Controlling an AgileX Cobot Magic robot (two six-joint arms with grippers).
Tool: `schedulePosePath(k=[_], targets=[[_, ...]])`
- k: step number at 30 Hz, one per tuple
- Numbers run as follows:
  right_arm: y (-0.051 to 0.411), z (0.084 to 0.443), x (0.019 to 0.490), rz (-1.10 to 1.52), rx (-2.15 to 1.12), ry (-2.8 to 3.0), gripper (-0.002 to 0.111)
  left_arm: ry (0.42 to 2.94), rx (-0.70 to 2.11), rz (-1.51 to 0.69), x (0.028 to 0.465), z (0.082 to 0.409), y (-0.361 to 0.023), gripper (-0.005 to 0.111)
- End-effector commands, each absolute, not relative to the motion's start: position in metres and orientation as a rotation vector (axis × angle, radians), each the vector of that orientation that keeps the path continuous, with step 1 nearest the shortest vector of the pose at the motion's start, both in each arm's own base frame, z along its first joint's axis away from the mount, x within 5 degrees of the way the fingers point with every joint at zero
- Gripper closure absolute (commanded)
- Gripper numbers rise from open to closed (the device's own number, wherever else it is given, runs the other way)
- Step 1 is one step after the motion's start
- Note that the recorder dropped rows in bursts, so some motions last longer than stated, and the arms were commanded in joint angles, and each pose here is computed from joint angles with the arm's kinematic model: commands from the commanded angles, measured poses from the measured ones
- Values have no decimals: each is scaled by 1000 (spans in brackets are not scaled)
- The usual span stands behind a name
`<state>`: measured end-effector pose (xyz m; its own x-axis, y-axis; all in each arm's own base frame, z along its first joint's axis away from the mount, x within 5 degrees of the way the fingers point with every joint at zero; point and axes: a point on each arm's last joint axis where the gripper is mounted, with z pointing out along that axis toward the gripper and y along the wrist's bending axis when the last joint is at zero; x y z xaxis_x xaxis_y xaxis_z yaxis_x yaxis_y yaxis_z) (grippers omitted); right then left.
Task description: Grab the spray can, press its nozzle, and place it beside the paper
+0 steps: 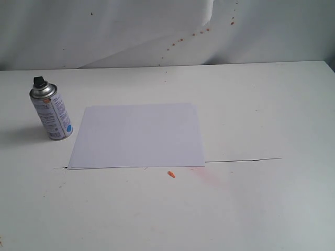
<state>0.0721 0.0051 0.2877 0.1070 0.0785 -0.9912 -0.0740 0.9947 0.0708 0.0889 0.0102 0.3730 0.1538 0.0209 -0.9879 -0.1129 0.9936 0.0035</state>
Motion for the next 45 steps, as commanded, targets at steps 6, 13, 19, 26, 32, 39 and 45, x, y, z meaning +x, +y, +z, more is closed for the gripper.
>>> schedulePosePath(k=[6, 13, 19, 26, 32, 39, 45], targets=[[4, 287, 72, 112, 14, 1458, 108, 1588, -282, 89, 87, 351, 21, 107], [4, 287, 72, 112, 14, 1458, 108, 1728, -184, -59, 85, 314, 6, 107], [4, 287, 72, 112, 14, 1458, 108, 1649, -112, -85, 65, 274, 0, 107], [4, 287, 72, 112, 14, 1458, 108, 1632, -84, -40, 52, 230, 1, 107], [4, 287, 72, 112, 14, 1458, 108, 1689, -78, -27, 54, 203, 1, 107], [4, 287, 72, 112, 14, 1458, 108, 1733, -83, -30, 55, 190, 1, 107], [4, 287, 72, 112, 14, 1458, 108, 1762, -82, -32, 55, 188, 1, 107]])
